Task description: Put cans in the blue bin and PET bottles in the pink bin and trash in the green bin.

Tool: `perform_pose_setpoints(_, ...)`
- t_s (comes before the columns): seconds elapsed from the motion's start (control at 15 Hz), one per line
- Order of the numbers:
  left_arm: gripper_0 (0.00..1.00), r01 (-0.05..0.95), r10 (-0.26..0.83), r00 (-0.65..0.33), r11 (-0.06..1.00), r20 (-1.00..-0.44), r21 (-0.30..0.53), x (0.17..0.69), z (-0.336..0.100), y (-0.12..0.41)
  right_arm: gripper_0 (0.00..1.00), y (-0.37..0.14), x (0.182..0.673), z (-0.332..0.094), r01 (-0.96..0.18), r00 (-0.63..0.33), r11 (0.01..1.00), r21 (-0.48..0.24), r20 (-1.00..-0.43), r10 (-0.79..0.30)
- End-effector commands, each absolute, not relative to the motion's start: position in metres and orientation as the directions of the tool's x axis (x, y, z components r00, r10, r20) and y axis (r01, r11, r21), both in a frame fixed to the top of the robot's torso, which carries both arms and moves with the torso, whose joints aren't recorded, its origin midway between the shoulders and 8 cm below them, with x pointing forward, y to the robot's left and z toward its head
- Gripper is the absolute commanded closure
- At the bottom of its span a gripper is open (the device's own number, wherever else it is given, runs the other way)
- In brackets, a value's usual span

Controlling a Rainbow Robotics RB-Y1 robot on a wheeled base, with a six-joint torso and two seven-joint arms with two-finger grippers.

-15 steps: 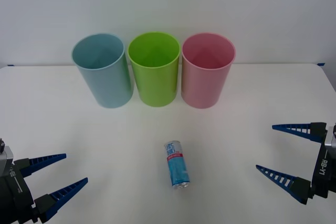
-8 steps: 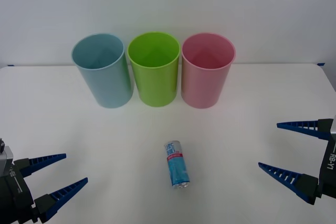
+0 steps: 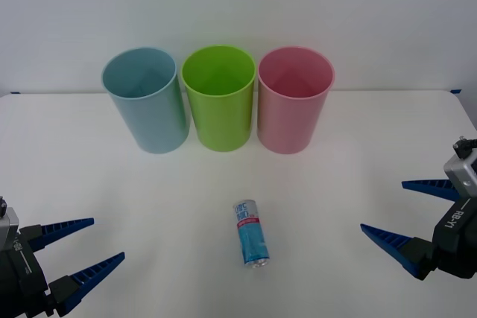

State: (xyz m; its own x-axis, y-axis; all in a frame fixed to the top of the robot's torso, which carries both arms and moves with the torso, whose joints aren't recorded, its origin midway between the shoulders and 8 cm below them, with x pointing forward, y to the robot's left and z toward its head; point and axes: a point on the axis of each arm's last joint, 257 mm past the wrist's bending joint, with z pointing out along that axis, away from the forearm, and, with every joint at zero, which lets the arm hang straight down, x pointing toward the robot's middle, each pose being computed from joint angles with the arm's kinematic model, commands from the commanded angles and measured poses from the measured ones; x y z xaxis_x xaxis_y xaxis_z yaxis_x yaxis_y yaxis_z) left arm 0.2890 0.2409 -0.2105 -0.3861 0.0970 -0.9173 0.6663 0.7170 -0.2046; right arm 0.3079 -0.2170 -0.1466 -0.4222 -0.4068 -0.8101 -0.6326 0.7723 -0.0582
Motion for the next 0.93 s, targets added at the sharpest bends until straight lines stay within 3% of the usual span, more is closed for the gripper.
perform_pose_setpoints(0.07,0.00,0.666,0.097,-0.386,0.717,-0.917,-0.205,0.289,-0.210,0.241,0.00,-0.212,0.307,-0.163,-0.580,-0.512,0.814,0.006,-0.780,-0.359)
perform_pose_setpoints(0.27,0.00,0.666,0.097,-0.386,0.717,-0.917,-0.205,0.289,-0.210,0.241,0.00,-0.206,0.306,-0.184,-0.534,-0.589,0.844,0.045,-0.736,-0.333)
perform_pose_setpoints(0.73,0.00,0.666,0.097,-0.386,0.717,-0.917,-0.205,0.289,-0.210,0.241,0.00,-0.142,0.324,-0.186,-0.608,-0.528,0.794,0.012,-0.753,-0.392)
perform_pose_setpoints(0.93,0.00,0.666,0.097,-0.386,0.717,-0.917,-0.205,0.289,-0.210,0.241,0.00,-0.128,0.341,-0.200,-0.630,-0.524,0.777,-0.011,-0.733,-0.435)
